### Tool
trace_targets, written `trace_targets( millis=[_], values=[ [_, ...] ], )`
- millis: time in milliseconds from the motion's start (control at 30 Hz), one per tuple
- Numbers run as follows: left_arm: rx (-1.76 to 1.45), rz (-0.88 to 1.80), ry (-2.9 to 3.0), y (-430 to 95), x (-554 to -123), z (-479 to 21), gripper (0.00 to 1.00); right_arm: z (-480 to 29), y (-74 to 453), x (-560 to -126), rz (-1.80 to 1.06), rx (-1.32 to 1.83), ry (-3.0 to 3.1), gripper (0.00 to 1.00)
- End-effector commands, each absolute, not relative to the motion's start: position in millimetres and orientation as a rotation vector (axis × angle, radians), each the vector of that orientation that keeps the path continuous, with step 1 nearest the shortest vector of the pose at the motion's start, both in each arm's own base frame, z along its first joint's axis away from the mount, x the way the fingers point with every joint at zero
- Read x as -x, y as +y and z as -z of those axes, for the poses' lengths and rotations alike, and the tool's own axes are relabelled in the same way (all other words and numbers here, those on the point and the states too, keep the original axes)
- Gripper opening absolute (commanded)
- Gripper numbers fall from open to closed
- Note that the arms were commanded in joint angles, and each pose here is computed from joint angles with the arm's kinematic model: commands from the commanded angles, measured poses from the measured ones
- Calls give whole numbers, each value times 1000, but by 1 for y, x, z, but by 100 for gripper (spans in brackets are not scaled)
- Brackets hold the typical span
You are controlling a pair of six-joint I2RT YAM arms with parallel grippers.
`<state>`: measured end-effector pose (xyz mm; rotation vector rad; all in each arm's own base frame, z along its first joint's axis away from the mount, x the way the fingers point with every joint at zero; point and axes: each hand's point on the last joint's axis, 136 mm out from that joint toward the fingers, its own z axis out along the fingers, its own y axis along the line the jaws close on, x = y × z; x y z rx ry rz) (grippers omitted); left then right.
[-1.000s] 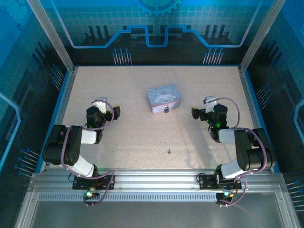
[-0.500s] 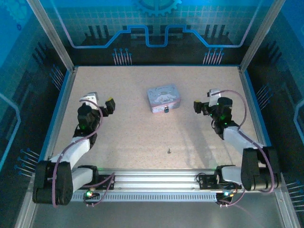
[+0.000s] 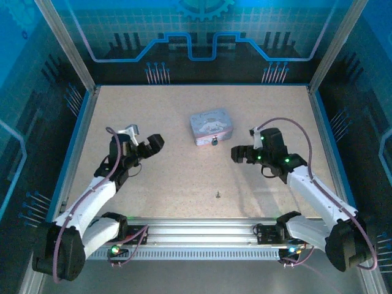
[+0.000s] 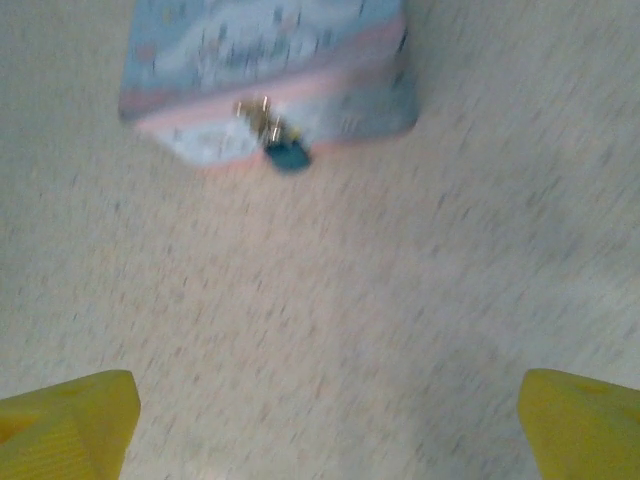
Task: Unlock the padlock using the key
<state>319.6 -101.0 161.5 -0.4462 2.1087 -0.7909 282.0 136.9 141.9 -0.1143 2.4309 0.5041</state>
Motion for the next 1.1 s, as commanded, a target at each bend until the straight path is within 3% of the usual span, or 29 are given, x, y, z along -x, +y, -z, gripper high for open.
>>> trace_targets(
  millis=[0,400,1067],
  values=[
    [497,925,2163,-126,-303,-152,99,-126,149,-249,-585,28,2617,96],
    [455,1081,2219,-183,-286,-133,99,-76,199,-195,-659,131,2887,78],
    [449,1109,2262,-207,-282,-115,99,-36,235,-172,-465,422,3060,51]
  ],
)
